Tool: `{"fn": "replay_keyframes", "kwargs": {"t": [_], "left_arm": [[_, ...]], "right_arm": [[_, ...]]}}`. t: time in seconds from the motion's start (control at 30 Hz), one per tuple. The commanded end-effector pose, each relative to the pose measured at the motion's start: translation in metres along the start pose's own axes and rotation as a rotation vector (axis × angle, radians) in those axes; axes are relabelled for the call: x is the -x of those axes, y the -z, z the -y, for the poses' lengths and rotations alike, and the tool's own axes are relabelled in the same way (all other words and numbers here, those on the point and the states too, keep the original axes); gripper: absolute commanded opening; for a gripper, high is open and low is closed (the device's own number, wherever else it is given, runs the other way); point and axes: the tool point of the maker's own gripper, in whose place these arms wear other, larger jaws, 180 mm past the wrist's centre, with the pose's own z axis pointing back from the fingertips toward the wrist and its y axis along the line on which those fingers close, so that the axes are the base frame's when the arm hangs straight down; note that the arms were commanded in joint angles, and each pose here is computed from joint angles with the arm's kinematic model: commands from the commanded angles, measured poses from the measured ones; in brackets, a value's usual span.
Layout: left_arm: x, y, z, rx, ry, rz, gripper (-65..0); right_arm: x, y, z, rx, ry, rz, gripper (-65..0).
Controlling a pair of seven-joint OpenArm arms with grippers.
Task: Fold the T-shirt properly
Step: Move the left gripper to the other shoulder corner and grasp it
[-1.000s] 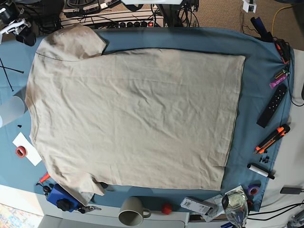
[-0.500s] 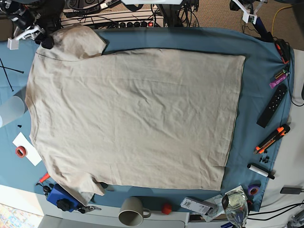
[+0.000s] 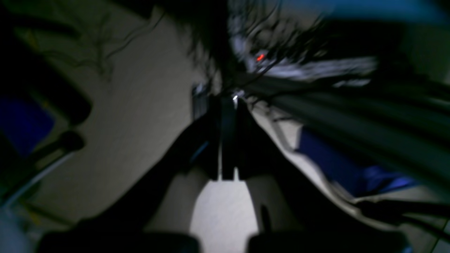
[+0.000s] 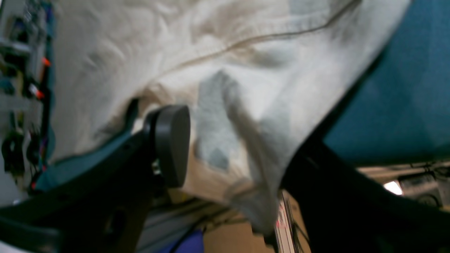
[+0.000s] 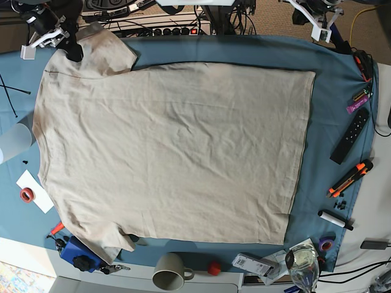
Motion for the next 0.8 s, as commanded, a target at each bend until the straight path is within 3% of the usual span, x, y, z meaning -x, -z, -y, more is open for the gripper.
{"fn": "replay_keyframes", "kwargs": {"t": [0.0, 0.23, 0.33, 0.4, 0.57, 0.77], "left_arm": [[-0.009, -0.006, 0.003, 0.010, 0.007, 0.036, -65.0], [-0.060, -0.024, 0.023, 0.028, 0.091, 0.174, -63.3], [-0.088, -0.034, 0.033, 0.028, 0.121, 0.260, -42.7], [-0.101, -0.037, 0.036, 0.017, 0.152, 0.290, -35.5], [-0.111, -0.040, 0.033, -0.025, 0.135, 0.319, -35.0], [-0.136, -0.033, -0.004, -0.210, 0.108, 0.352, -35.0]], "right_arm": [[0.023, -0.004, 0.011, 0.059, -0.010, -0.119, -31.1], [0.022, -0.004, 0.011, 0.059, -0.011, -0.119, -31.1], [0.022, -0.003, 0.011, 0.059, -0.011, -0.120, -31.1], [0.022, -0.003, 0.011, 0.059, -0.011, -0.120, -31.1], [0.025, -0.004, 0.014, 0.073, -0.017, -0.133, -31.1], [0.025, -0.004, 0.014, 0.076, -0.019, -0.133, -31.1]]}}
